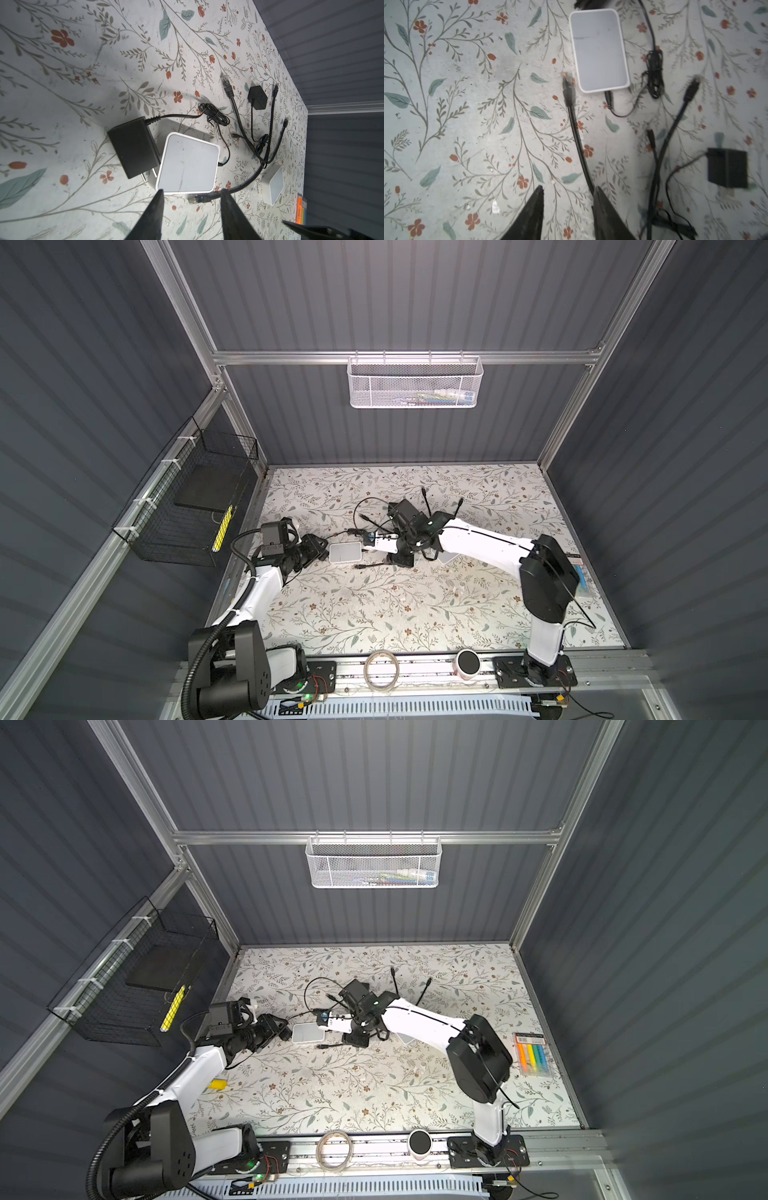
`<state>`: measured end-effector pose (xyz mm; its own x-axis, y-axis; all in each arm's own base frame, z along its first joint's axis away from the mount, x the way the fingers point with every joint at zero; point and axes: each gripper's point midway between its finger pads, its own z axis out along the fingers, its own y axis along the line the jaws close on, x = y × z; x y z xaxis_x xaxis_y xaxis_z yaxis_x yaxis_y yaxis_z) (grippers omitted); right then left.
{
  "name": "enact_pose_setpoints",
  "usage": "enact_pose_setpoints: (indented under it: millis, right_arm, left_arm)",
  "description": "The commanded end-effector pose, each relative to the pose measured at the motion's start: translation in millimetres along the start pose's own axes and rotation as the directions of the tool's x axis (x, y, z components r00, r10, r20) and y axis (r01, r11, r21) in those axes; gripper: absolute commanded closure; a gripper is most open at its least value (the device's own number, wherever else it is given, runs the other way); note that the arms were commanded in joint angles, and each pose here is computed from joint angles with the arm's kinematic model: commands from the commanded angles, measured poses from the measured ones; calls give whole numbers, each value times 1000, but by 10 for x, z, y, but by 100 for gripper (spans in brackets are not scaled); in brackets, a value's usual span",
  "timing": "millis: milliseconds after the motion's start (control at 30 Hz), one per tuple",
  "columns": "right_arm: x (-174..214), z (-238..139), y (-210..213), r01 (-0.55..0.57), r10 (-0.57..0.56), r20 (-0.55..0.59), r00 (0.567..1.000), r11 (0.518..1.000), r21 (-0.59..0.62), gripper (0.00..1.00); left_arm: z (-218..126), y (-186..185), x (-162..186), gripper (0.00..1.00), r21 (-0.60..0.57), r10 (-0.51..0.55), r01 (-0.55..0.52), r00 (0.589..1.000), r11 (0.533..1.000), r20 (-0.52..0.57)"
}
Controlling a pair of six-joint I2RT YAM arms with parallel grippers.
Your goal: Insert the plug into the switch port
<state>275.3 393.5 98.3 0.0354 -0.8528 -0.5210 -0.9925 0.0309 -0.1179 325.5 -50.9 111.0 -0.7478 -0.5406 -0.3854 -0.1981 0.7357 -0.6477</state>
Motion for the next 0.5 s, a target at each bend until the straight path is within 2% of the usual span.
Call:
enact_pose_setpoints:
  millis: [0,367,467]
  right_arm:
    - [-298,114,-9,30,-27,98,995,999,-23,58]
    - [-364,567,-52,57,-53,114,992,998,-31,59]
    - [-387,618,37,55,-44,132,990,995,-81,59]
  left_arm:
    - [-59,6,26,55,9,-15,15,1000,1000,-1]
    - [-63,69,9,55,0,-32,32,999,999,-3]
    - [-58,82,13,55,-2,-38,38,999,999,-5]
